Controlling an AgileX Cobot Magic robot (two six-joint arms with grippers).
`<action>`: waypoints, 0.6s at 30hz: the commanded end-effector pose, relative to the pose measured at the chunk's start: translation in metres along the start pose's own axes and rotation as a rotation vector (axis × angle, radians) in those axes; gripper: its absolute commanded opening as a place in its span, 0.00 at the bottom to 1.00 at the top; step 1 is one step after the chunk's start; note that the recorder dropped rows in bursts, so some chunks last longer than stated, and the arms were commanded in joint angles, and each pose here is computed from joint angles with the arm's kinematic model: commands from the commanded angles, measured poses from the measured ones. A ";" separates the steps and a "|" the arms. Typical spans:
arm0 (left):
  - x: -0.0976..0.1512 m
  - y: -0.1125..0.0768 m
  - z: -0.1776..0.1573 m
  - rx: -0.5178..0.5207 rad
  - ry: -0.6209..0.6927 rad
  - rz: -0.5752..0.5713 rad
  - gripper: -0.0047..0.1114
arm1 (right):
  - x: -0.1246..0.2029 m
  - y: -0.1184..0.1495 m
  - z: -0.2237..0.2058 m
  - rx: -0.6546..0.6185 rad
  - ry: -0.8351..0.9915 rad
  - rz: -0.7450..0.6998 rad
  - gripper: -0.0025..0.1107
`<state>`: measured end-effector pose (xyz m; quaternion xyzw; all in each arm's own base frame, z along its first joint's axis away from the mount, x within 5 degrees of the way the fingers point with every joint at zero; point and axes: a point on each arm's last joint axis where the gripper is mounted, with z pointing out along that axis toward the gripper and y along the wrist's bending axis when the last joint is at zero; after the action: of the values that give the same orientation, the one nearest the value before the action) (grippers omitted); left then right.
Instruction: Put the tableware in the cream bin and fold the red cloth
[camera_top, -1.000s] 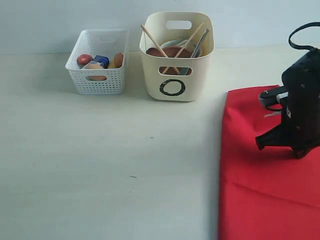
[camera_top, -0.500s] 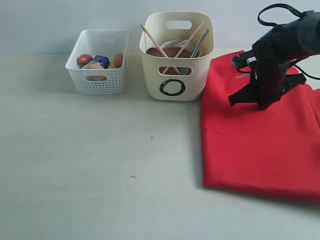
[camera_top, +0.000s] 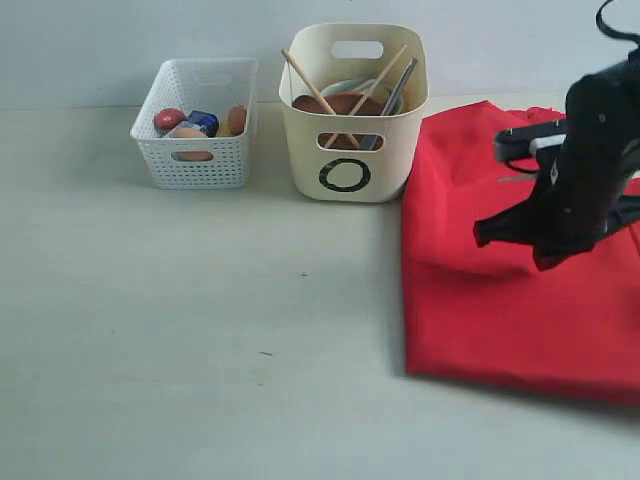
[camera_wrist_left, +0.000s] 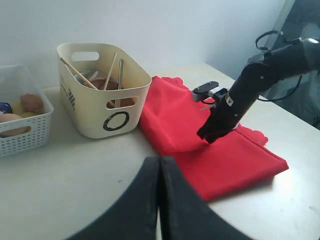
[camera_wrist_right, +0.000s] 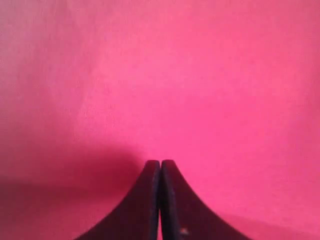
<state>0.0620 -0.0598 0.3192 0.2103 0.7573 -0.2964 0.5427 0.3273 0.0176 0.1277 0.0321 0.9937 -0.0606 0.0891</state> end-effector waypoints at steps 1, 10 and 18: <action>0.001 0.000 0.000 0.005 -0.002 0.008 0.05 | 0.008 0.005 0.028 -0.023 0.003 0.035 0.02; 0.001 0.000 0.000 0.005 -0.002 0.008 0.05 | -0.024 0.004 0.051 0.059 -0.048 -0.094 0.02; 0.001 0.000 0.000 0.005 -0.002 0.008 0.05 | -0.056 -0.007 0.035 0.174 -0.122 -0.132 0.02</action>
<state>0.0620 -0.0598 0.3192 0.2103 0.7573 -0.2964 0.5427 0.3857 0.0101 0.1032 -0.0354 0.9784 -0.1364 0.1513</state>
